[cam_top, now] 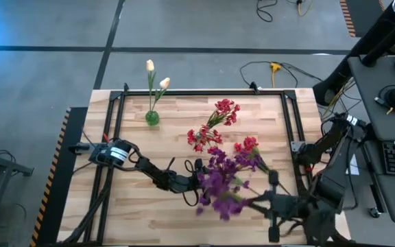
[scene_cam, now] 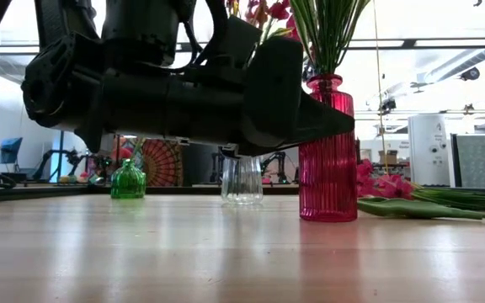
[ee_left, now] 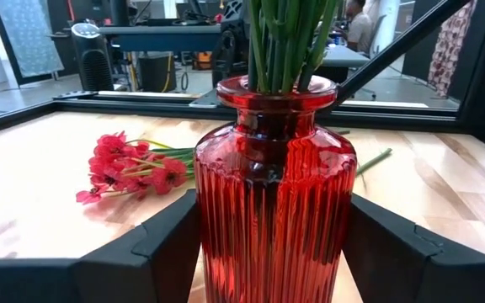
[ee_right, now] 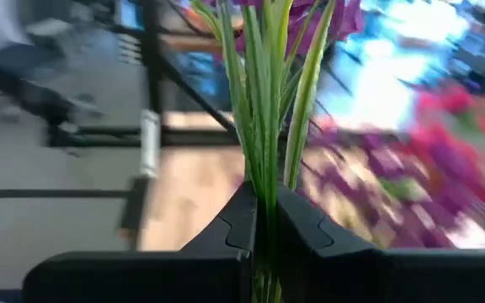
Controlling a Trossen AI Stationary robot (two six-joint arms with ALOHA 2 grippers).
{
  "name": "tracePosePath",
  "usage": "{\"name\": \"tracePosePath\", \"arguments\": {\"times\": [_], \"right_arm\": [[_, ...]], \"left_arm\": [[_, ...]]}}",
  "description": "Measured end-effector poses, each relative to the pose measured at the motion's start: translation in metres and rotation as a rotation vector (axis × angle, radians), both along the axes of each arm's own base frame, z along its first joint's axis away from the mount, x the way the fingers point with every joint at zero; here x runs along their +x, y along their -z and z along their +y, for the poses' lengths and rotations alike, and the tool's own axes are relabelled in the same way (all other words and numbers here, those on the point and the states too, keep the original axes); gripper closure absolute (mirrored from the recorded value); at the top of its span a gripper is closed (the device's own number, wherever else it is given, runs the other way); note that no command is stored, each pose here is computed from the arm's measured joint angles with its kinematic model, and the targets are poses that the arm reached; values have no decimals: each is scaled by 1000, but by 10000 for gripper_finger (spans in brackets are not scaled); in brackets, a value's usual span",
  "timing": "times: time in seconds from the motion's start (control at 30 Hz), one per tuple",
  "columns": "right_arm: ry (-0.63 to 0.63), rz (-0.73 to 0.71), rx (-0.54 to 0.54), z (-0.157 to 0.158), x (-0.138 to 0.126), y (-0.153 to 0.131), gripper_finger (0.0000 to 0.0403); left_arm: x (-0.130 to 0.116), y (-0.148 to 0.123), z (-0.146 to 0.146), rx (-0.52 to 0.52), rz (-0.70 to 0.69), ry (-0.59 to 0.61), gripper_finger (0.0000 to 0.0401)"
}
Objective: Sort flowers into vase by color
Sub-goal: Put the violet flowers into the red vase
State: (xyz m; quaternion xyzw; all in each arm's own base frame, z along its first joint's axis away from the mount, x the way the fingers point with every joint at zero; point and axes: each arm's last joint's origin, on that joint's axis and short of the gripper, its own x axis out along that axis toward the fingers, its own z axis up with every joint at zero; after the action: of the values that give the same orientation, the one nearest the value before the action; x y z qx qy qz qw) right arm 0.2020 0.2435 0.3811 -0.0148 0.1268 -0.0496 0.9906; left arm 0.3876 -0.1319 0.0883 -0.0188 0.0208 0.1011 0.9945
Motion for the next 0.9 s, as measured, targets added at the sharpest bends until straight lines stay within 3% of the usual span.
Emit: {"name": "tracePosePath", "arguments": {"times": [0.13, 0.27, 0.5, 0.8, 0.9], "right_arm": [[-122, -89, -56, 0, 8, -19, 385], [-152, -137, -102, -12, 15, -29, 385], [-381, -260, -111, -40, 39, -10, 385], [-524, -530, -59, -64, 3, 16, 385], [-540, -587, -105, -65, -8, 31, 385]], "left_arm": [[0, 0, 0, 0, 0, 0, 170], [-1, 0, -2, 1, 3, 2, 170], [-2, 1, -3, 13, 7, -17, 170], [-3, 1, -2, 9, 10, -22, 170], [-3, 1, -2, 6, 9, -29, 170]]}}
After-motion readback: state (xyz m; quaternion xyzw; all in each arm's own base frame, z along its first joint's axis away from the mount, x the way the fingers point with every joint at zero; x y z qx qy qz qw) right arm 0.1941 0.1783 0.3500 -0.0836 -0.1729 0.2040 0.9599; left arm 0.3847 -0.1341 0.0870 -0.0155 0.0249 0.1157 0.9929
